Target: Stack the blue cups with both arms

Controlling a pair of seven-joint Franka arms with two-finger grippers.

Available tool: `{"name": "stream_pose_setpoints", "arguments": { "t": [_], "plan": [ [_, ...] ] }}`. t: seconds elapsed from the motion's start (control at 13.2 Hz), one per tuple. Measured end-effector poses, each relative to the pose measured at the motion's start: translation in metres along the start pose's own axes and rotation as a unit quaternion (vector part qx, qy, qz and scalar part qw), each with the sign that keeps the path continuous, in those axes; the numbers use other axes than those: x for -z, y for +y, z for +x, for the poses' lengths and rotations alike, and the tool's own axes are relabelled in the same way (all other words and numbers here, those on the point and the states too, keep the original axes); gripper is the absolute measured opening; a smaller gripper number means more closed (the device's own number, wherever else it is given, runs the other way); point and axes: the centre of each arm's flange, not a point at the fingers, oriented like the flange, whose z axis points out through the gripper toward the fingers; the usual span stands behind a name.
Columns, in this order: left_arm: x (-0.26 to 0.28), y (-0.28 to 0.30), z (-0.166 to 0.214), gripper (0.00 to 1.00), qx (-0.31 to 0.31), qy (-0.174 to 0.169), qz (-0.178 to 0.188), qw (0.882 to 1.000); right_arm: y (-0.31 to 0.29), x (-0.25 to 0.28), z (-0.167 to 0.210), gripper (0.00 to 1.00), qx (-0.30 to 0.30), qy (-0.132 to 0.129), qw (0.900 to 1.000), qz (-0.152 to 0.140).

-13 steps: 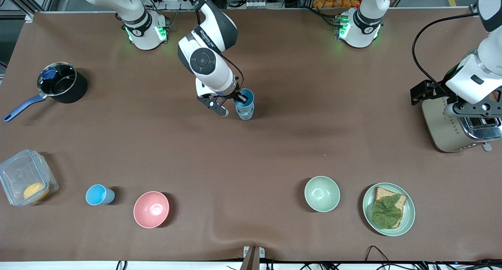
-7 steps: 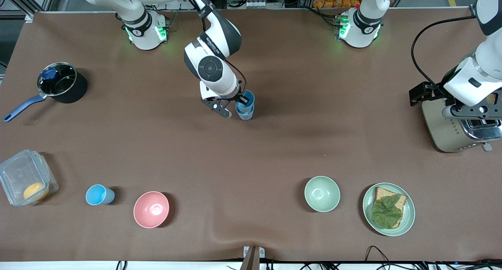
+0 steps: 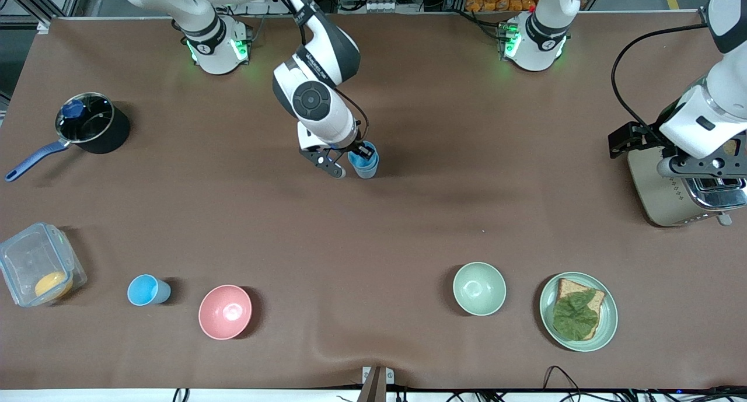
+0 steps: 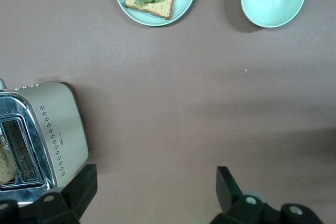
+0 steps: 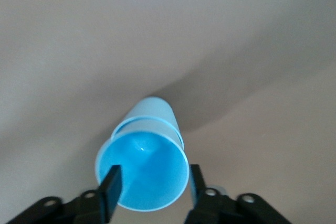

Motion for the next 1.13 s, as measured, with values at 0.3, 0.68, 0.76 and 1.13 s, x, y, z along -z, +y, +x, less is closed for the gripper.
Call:
{"name": "stream_pose_setpoints", "arguments": {
  "t": [0.3,0.68,0.76,1.13],
  "plan": [
    [0.019,0.003,0.0,1.0,-0.002,0.02,-0.001,1.0,0.035,0.126,0.072,1.0,0.074,-0.023,0.996,-0.05],
    [0.032,0.005,-0.006,1.0,0.024,0.028,-0.022,0.999,0.152,0.245,0.19,1.0,0.179,-0.035,0.982,-0.047],
    [0.033,0.005,-0.007,1.0,0.024,0.028,-0.022,0.999,0.179,0.261,0.208,1.0,0.192,-0.024,0.979,-0.059],
    [0.046,0.005,-0.011,1.0,0.023,0.026,-0.022,0.999,0.275,0.334,0.244,1.0,0.255,0.032,0.965,-0.058]
  ]
}}
